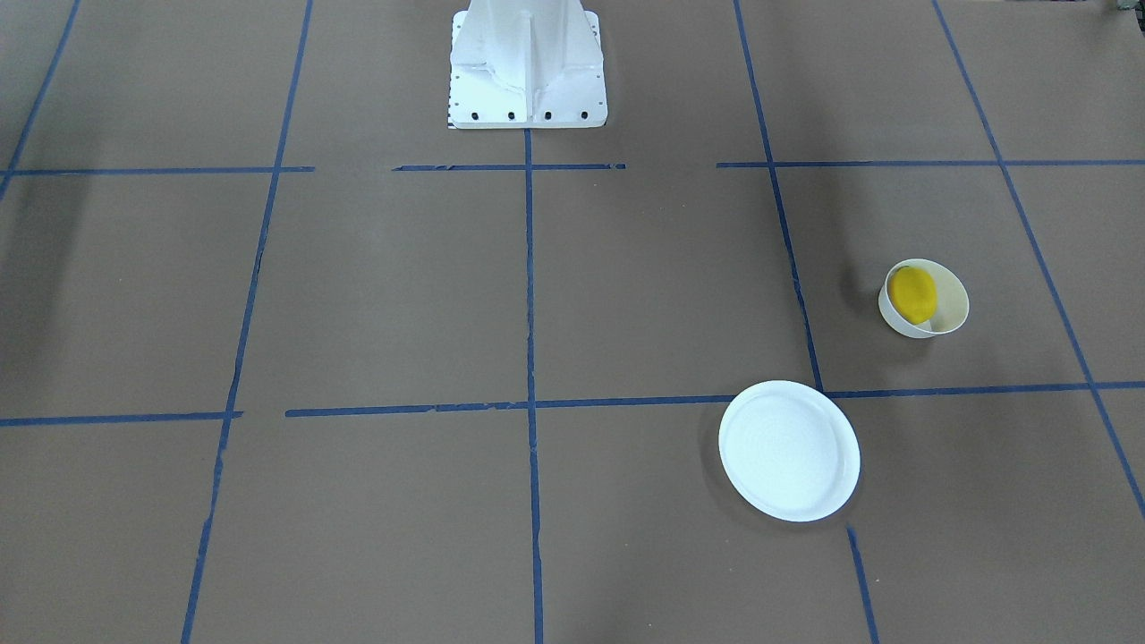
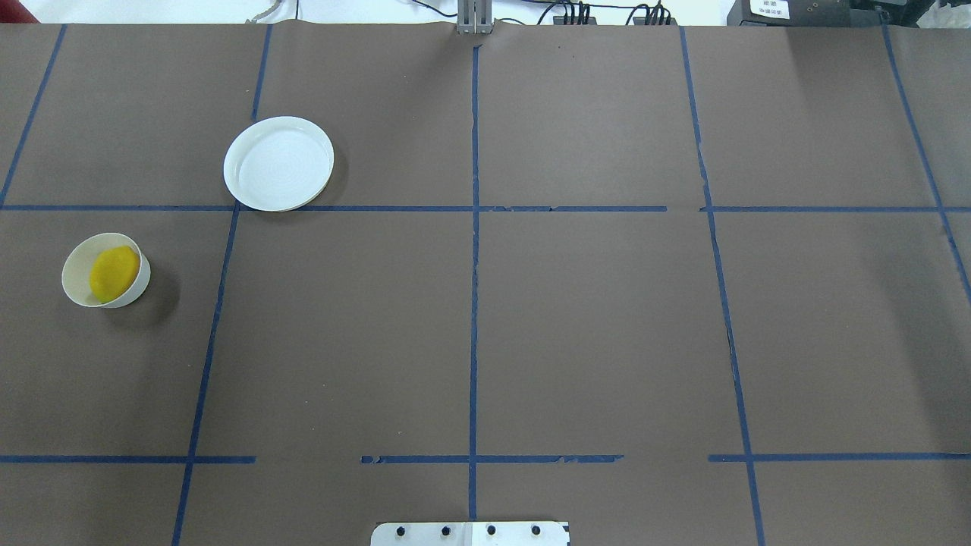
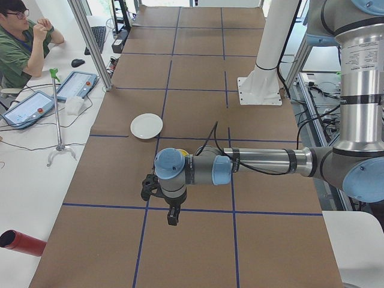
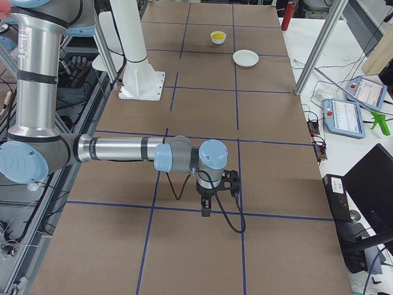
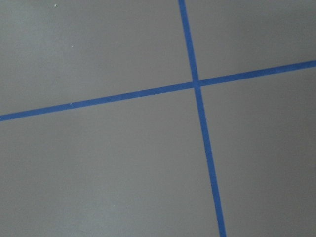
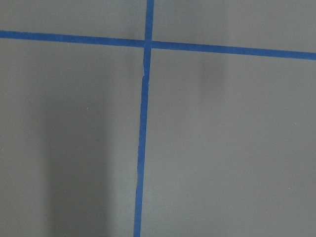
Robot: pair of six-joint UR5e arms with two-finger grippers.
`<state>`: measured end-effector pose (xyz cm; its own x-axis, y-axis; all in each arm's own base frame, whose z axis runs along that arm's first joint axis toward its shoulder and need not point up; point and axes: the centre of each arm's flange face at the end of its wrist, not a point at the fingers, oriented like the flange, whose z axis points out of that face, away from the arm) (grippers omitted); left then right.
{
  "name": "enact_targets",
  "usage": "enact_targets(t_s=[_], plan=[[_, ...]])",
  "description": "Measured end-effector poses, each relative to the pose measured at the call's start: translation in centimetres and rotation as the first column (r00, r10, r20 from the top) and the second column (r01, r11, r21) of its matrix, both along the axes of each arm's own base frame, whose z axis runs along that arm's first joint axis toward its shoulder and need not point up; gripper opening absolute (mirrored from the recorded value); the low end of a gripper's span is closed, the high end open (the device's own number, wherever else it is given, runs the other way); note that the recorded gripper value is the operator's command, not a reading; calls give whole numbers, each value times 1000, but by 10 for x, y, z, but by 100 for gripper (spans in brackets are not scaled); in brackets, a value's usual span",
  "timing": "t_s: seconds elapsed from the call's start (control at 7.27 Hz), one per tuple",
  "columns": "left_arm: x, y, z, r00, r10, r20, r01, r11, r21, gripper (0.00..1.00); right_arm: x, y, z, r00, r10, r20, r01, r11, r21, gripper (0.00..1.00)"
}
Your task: Move lemon from plate to bowl
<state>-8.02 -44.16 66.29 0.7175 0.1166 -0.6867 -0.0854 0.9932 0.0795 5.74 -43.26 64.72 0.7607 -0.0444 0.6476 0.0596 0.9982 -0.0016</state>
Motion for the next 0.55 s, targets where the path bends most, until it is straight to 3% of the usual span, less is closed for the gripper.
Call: enact_targets(t_s=[0.55], plan=[[-1, 5, 4, 1000, -3, -11, 3, 1000, -7, 100, 0, 0, 0, 1000, 0, 0, 0, 1000, 0, 100]])
